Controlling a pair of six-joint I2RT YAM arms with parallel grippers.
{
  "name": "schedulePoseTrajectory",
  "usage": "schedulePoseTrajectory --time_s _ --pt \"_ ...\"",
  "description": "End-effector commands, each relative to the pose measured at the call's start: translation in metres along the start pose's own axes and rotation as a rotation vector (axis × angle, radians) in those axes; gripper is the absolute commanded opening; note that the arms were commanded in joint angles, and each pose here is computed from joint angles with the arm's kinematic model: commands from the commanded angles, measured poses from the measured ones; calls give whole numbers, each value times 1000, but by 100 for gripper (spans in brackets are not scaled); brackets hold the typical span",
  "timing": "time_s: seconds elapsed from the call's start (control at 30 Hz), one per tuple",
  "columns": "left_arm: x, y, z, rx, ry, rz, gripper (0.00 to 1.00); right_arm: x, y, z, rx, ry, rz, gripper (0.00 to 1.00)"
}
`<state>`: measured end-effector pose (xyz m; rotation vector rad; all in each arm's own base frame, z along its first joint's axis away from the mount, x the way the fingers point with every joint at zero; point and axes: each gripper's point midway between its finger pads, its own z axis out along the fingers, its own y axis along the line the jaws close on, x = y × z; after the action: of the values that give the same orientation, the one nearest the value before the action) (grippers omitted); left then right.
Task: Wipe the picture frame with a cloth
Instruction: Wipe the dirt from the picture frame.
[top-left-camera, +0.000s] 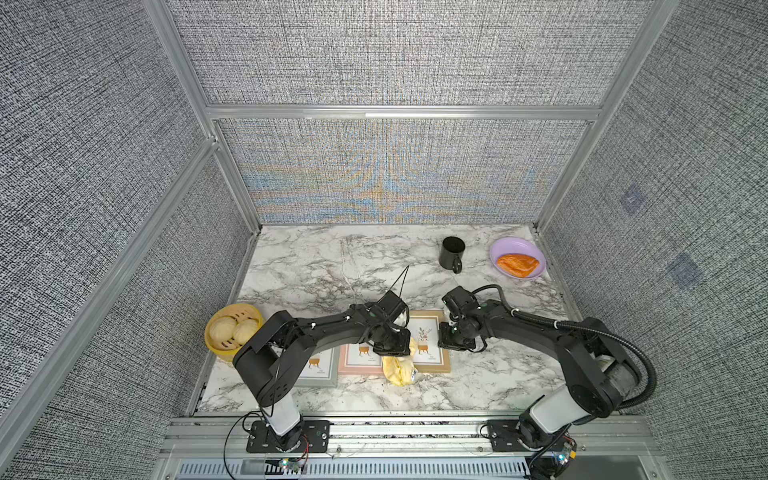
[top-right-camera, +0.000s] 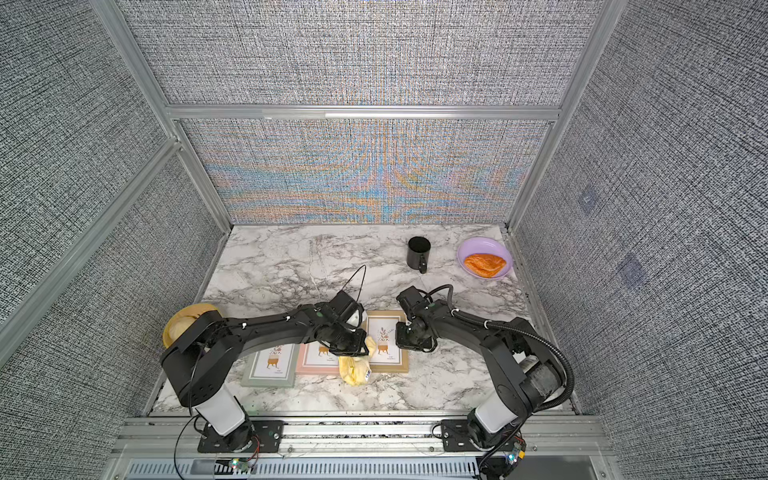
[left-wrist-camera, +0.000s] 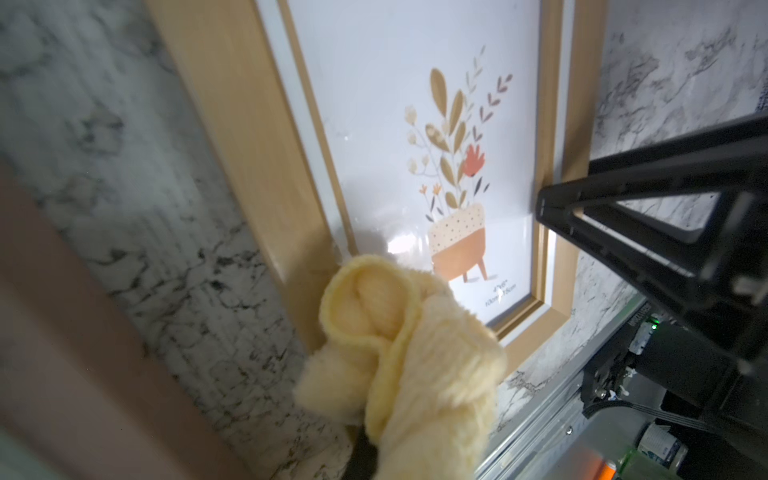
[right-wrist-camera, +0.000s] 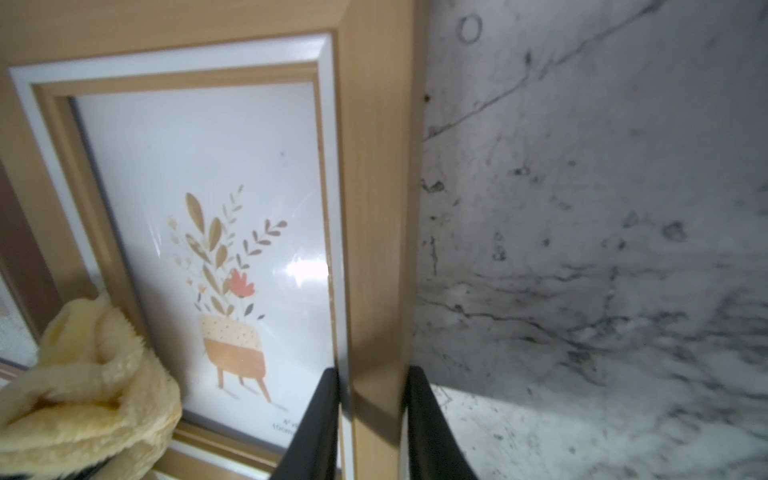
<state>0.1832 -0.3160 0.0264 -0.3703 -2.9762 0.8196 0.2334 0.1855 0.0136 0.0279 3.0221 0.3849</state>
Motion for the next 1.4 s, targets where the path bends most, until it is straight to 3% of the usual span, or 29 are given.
schedulePoseTrajectory --time_s 0.0,0.27,0.4,0.57,0.83,0.97,1.1,1.37 --pt "7 34 1 -173 50 -81 0 32 -44 7 199 117 30 19" --pt "-96 27 -14 -169 -84 -23 0 27 -41 5 200 109 20 19" --pt "-119 27 -6 -169 -66 -6 0 27 -41 5 201 111 18 19" --pt "-92 29 -1 -146 -23 -26 0 28 -42 4 202 111 22 19" --pt "19 46 -10 -172 78 -92 0 30 -40 7 190 121 25 19" --pt "57 43 -1 -161 115 -118 0 32 -40 8 190 128 23 19" --pt "53 35 3 -141 87 -126 0 32 -41 8 193 130 25 20" --pt "-12 21 0 -159 -9 -92 0 30 -40 5 196 118 27 20"
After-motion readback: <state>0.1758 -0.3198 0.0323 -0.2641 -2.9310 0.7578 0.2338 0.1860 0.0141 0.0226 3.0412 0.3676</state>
